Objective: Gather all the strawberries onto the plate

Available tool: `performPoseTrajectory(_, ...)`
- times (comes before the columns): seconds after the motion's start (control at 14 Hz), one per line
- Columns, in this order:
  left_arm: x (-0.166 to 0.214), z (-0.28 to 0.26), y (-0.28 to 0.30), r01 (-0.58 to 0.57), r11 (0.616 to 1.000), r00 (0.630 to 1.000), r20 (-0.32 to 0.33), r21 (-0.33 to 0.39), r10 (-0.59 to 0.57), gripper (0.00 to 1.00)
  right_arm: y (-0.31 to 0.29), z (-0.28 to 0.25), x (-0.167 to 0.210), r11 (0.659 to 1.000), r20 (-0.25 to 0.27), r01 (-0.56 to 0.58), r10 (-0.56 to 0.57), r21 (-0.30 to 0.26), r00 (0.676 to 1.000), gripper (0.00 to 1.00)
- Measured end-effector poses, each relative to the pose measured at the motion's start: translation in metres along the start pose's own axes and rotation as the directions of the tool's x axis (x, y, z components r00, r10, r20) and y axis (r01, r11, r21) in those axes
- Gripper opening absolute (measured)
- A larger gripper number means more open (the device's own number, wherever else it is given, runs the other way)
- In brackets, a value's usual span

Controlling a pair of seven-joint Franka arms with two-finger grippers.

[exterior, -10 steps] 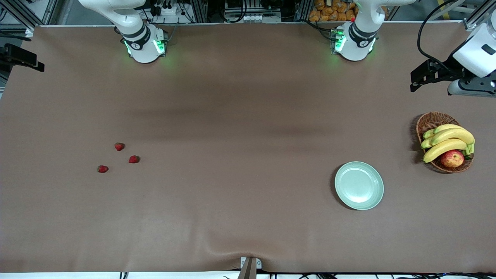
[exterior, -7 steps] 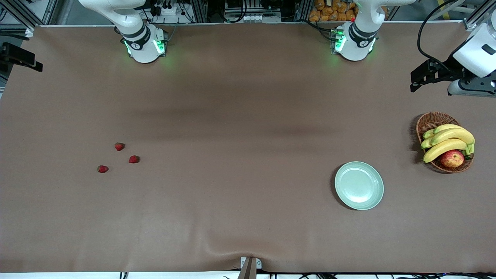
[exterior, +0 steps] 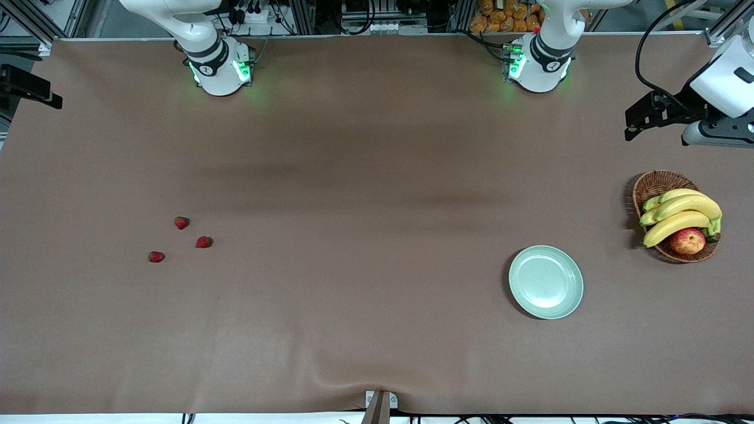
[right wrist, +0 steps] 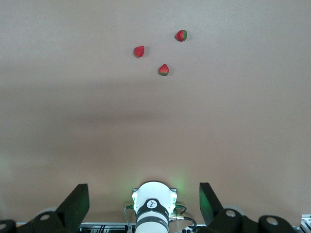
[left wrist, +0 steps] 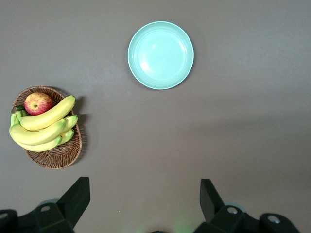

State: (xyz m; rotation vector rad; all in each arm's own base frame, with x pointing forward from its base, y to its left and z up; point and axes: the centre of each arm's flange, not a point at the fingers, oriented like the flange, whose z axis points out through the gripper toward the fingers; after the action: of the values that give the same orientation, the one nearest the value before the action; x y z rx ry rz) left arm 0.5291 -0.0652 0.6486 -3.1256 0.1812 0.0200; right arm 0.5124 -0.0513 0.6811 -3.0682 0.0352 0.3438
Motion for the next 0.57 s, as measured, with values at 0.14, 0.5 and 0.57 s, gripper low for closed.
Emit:
performPoseTrajectory(0.14, 0.002, 0.003, -0.003, 0.005, 1.000, 1.000, 0.005, -0.001, -0.005, 1.00, 0.005, 0.005, 0.011, 1.000, -0.026, -0.010, 0.010, -0.002, 1.000, 1.00)
performPoseTrajectory(0.5, 0.003, 0.005, -0.003, 0.005, 1.000, 1.000, 0.010, -0.001, -0.005, 1.00, 0.012, 0.076, 0.088, 1.000, -0.067, -0.023, 0.022, -0.020, 0.998, 1.00)
performPoseTrajectory(0.57, 0.003, 0.005, -0.003, 0.005, 1.000, 1.000, 0.009, -0.001, -0.005, 1.00, 0.014, 0.097, 0.104, 0.999, -0.064, -0.026, 0.024, -0.024, 0.998, 1.00)
